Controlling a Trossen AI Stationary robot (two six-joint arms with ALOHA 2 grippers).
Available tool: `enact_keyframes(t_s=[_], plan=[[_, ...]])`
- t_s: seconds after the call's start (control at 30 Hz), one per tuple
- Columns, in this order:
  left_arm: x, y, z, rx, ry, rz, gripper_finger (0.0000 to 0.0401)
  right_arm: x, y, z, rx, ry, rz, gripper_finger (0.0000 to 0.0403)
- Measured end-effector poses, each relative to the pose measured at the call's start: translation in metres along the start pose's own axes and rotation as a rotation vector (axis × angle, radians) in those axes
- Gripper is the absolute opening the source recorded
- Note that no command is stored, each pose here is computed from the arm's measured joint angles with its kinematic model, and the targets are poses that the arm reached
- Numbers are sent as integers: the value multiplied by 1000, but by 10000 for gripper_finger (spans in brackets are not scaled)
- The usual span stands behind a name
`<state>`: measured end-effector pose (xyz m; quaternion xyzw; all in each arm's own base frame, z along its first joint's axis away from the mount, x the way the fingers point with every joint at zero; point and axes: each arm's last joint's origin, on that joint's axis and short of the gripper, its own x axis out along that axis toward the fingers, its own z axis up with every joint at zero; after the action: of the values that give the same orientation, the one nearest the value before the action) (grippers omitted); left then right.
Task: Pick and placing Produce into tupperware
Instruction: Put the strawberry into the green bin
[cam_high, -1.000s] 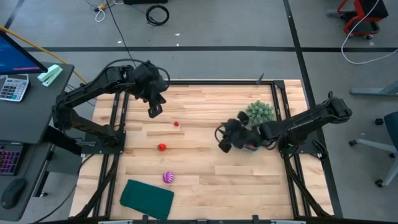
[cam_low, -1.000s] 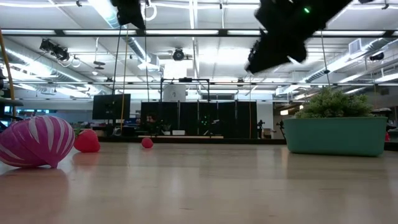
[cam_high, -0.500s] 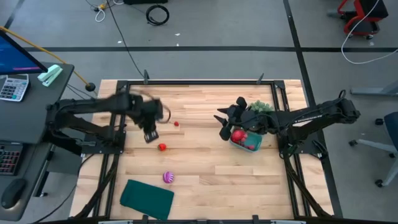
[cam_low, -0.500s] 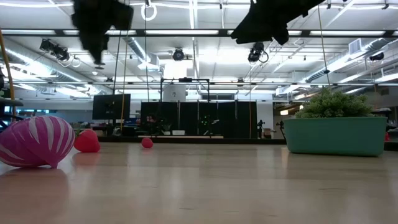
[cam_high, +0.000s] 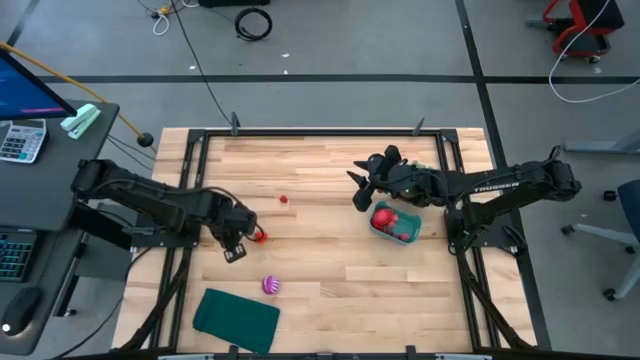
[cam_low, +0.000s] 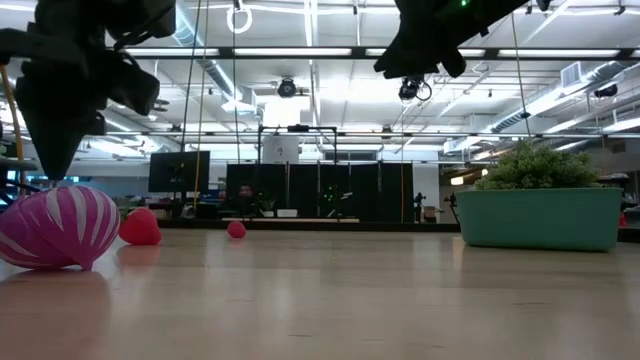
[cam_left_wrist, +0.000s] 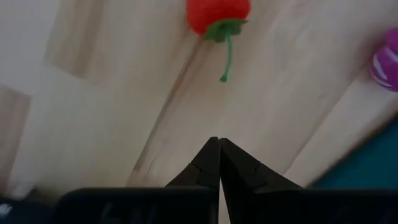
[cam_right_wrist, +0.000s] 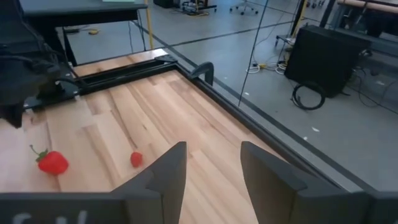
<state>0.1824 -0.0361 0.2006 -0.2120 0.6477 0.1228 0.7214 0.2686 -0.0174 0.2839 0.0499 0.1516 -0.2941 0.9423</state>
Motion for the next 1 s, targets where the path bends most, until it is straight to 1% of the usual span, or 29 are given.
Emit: enact_keyframes(t_s=[0.17, 0.3, 0.47, 0.57, 0.67, 0.8, 1.0], plan=[[5, -2, -3, 25, -3, -6, 39, 0, 0, 0, -1, 2, 1, 161], [5, -4, -2, 32, -22, -22, 64, 0, 0, 0, -1, 2, 1, 161], [6, -12, 9, 45, -118, -98, 101, 0, 0, 0, -1, 2, 0, 161], [6, -15, 12, 76, -151, -116, 120, 0, 0, 0, -1, 3, 0, 161], [10, -14, 14, 84, -159, -71, 136, 0, 0, -1, -2, 3, 0, 161], [16, -14, 16, 109, -137, -29, 154, 0, 0, -1, -4, 7, -1, 161], [27, -14, 19, 135, -120, 40, 162, 0, 0, -2, -5, 10, -1, 161]])
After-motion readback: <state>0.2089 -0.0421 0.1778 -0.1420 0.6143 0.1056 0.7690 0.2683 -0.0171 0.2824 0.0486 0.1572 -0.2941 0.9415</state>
